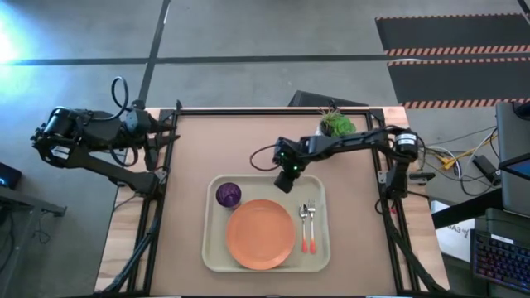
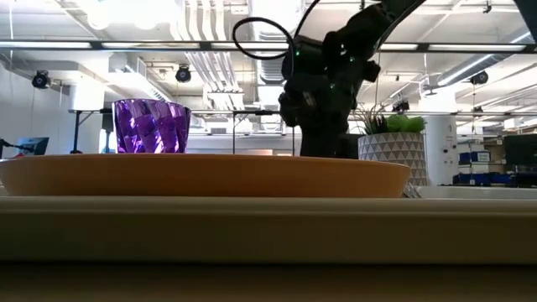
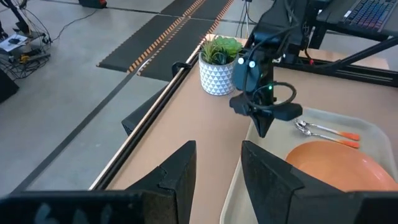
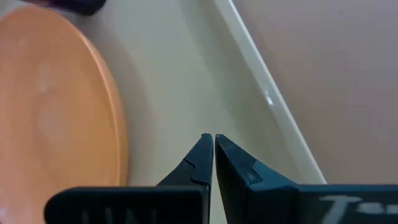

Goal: Pick and place plate/cup/fork/spoon on tray
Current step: Adjust the white tray

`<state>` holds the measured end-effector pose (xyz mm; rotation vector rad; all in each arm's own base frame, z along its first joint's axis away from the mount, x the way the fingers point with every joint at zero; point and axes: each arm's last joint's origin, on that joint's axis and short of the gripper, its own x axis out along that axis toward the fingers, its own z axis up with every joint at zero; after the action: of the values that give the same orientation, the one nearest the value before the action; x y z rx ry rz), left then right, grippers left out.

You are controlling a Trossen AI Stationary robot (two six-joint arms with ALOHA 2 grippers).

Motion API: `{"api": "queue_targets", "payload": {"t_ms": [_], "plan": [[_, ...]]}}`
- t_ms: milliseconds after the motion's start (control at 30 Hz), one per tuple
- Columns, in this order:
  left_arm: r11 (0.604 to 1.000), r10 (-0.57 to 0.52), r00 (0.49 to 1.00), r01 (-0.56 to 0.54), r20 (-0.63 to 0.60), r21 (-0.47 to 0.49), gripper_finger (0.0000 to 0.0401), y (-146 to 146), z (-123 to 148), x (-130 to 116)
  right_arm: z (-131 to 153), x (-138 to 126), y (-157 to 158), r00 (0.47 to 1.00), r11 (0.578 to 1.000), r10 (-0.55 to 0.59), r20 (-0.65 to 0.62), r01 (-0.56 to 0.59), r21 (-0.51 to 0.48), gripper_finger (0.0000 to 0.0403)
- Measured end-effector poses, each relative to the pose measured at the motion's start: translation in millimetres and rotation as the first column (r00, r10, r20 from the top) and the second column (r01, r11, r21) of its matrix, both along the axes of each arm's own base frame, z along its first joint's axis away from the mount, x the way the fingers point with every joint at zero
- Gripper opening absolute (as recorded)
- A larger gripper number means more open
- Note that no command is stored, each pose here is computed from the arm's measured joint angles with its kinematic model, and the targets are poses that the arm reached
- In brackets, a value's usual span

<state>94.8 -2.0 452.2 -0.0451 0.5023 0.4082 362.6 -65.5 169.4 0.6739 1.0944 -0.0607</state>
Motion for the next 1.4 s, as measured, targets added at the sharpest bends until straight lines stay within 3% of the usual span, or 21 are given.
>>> {"api": "queue_targets", "payload": {"t_ms": [433,867,1400], "plan": [[1.0,0.001,1.0,-0.001,0.001,0.001,0.0111,0.2,0.1,-0.5,-38.3,15.8,-8.2,1.0,1.0,0.013,0.024,-0.013,0.003,0.0008],[1.0,0.001,1.0,-0.001,0.001,0.0,0.0111,0.1,0.0,-0.4,-37.5,6.6,-56.7,0.995,0.996,-0.073,0.071,0.076,-0.038,0.0008],[1.0,0.002,1.0,-0.002,0.003,-0.001,0.0111,0.3,0.2,-1.4,-36.2,3.6,-73.1,0.989,0.99,-0.108,0.098,0.116,-0.084,0.0008]]}}
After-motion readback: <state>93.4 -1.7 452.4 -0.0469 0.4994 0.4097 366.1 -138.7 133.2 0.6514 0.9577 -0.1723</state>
